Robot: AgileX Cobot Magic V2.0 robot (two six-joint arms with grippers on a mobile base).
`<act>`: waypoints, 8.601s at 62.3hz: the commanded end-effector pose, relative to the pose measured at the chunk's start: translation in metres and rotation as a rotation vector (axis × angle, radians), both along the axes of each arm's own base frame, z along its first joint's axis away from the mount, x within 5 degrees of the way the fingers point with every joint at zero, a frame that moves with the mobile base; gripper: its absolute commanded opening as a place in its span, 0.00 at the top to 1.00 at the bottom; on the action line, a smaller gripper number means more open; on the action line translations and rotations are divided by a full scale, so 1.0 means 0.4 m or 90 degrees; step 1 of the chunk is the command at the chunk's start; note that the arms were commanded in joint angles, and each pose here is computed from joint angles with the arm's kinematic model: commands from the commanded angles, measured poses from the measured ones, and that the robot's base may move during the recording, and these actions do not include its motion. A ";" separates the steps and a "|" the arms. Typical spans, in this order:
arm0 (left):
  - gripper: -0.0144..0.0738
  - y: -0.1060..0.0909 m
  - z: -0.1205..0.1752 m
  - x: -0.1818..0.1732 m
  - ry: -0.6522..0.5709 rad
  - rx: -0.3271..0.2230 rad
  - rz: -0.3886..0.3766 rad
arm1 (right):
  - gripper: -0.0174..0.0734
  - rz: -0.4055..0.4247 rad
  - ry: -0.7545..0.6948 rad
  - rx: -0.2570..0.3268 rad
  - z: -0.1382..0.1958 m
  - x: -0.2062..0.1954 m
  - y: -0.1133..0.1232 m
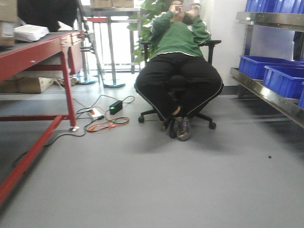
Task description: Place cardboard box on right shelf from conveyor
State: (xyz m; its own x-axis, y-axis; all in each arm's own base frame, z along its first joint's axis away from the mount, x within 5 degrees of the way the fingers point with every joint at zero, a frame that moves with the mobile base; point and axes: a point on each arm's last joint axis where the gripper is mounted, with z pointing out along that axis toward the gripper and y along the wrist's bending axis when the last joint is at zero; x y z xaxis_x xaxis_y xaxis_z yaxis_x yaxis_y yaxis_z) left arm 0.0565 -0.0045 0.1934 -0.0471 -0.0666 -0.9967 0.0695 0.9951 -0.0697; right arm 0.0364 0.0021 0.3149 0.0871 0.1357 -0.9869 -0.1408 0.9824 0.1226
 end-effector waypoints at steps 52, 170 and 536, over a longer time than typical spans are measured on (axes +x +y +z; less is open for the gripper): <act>0.97 0.002 0.022 -0.002 -0.059 -0.010 0.005 | 0.37 0.007 -0.083 0.003 0.049 -0.009 0.002; 0.97 0.002 0.022 -0.002 -0.059 -0.010 0.005 | 0.37 0.007 -0.083 0.003 0.049 -0.009 0.002; 0.97 0.002 0.022 -0.002 -0.059 -0.010 0.005 | 0.74 -0.028 0.030 0.041 -0.031 0.171 0.015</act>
